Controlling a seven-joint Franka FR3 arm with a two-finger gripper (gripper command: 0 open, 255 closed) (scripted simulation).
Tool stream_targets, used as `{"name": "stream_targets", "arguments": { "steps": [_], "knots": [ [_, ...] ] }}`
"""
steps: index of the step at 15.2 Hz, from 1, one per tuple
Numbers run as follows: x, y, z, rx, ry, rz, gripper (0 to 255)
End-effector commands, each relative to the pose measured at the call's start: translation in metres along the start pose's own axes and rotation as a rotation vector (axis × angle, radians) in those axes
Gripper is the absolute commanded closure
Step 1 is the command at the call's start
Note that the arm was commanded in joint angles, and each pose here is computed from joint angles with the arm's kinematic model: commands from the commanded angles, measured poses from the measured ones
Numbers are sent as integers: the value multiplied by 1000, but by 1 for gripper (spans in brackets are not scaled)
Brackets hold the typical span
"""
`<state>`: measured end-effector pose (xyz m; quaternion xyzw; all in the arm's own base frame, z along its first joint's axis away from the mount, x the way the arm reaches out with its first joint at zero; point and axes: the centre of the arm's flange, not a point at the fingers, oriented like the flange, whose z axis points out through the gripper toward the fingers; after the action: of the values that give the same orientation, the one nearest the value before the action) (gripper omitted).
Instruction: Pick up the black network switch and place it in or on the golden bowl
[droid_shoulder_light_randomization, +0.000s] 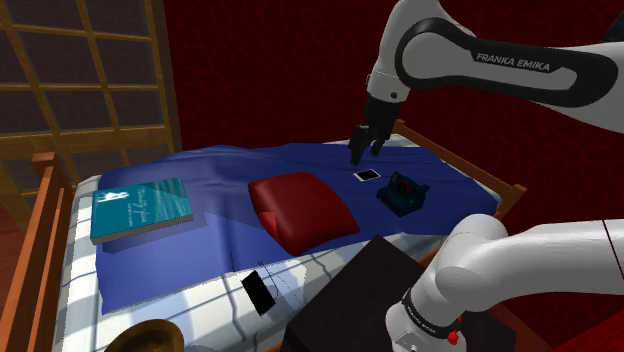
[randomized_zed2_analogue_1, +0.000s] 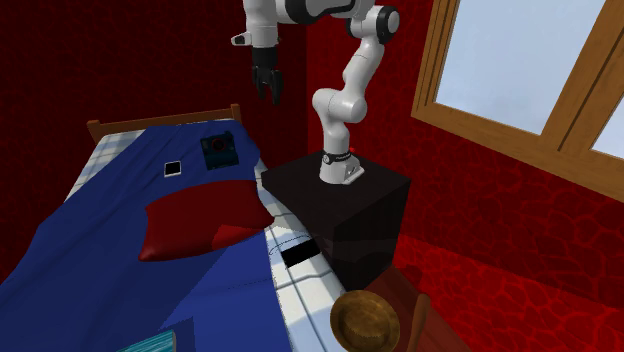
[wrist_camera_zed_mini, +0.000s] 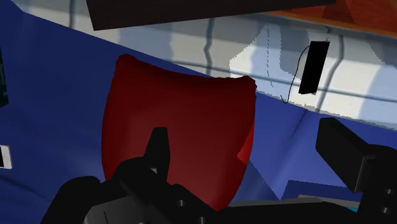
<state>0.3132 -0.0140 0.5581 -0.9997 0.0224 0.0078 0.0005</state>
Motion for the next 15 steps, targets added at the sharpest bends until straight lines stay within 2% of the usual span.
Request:
{"name": "stream_targets", "arguments": {
  "steps": [1,15],
  "knots": [
    [0,0,0,0,0,0,0],
    [80,-55,163,99,-148,85,0]
  ]
}}
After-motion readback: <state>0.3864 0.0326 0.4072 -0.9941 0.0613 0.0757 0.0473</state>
